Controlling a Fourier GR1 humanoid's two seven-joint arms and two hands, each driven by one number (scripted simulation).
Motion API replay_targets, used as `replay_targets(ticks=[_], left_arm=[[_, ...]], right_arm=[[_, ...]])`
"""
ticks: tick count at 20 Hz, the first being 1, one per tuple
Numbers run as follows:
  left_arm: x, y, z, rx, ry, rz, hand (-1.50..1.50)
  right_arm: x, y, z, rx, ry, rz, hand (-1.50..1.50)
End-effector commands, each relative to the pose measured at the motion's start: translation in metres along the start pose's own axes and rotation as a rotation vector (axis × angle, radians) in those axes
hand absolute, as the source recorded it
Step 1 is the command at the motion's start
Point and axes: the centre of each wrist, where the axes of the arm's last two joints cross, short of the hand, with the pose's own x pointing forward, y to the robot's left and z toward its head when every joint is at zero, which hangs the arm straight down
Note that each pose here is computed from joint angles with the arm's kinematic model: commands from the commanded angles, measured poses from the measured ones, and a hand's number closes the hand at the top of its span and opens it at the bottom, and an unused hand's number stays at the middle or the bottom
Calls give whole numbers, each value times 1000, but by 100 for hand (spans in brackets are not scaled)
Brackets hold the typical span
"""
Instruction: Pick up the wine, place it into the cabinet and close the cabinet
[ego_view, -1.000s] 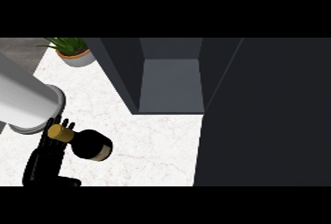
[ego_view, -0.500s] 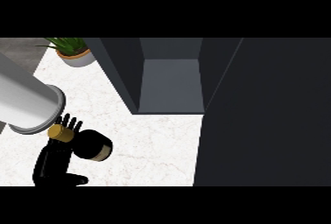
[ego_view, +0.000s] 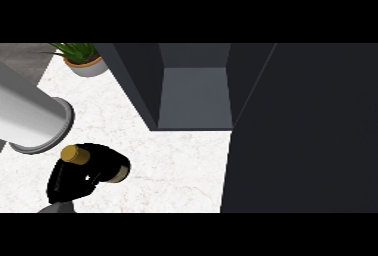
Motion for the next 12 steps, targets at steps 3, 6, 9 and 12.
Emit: replay_targets(ticks=[3, 6, 9, 12], left_arm=[[-1, -14, -6, -110, -27, -26, 150], [19, -13, -8, -57, -1, -121, 150], [10, 3, 4, 54, 57, -198, 150], [14, -6, -5, 66, 15, -314, 150]], right_arm=[[24, -1, 27, 30, -53, -37, -150], [12, -4, 22, 12, -46, -43, -150], [17, -10, 25, 38, -50, -8, -150], [19, -10, 15, 32, -45, -30, -150]])
